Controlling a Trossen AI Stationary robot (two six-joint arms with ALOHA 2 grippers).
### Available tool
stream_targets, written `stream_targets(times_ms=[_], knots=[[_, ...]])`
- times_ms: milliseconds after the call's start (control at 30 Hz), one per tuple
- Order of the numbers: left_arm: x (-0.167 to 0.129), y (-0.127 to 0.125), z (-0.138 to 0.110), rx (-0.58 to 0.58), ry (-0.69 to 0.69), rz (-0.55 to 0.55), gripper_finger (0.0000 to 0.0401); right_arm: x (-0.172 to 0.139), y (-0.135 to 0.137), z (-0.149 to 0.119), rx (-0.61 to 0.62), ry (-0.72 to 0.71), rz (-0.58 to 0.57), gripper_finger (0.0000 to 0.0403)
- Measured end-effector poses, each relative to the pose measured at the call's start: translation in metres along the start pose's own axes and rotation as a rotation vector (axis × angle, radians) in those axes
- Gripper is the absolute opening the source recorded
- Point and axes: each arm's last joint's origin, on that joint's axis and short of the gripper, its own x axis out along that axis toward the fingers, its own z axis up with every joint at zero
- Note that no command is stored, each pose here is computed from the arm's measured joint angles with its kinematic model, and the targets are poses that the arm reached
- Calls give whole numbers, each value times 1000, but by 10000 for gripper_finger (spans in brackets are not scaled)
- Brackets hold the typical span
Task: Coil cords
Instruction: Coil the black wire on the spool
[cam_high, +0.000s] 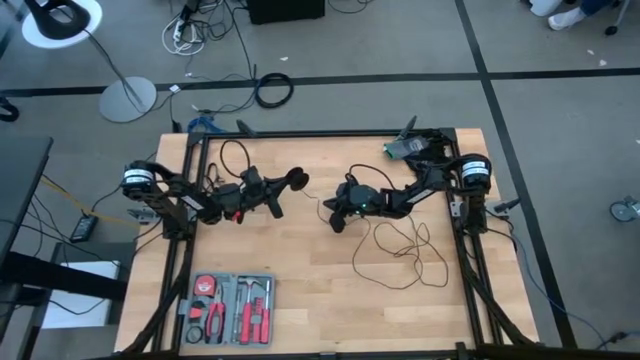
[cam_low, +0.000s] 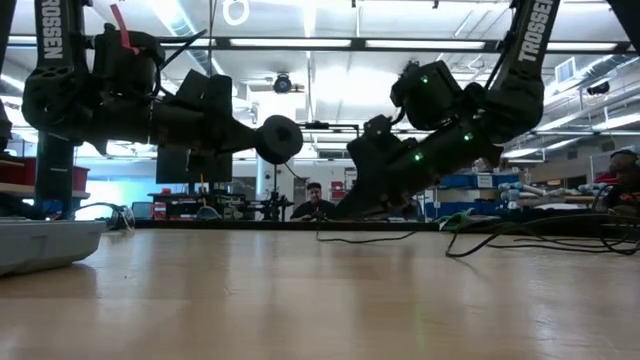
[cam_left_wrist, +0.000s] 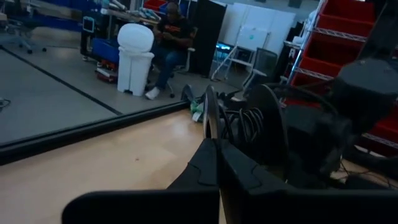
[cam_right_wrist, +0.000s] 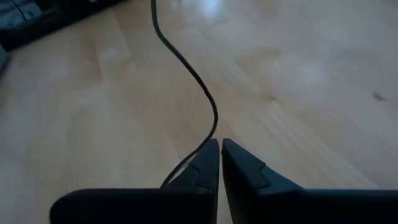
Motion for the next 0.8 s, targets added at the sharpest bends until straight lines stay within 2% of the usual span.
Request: stream_targets(times_ms=[267,433,700,800], knots=[[2,-1,1,39,-4,-1,0,-20,-2,6,19,-27,12,20],[7,-4,4,75,-21,-6,1,-22,-1,10,17,-42,17,22],[8,-5,5,75,-27,-8,2,-22,-1,9,40,-40,18,20],[8,-5,5,75,-26,-10,3,-22,-1,9,12,-39,16,18]])
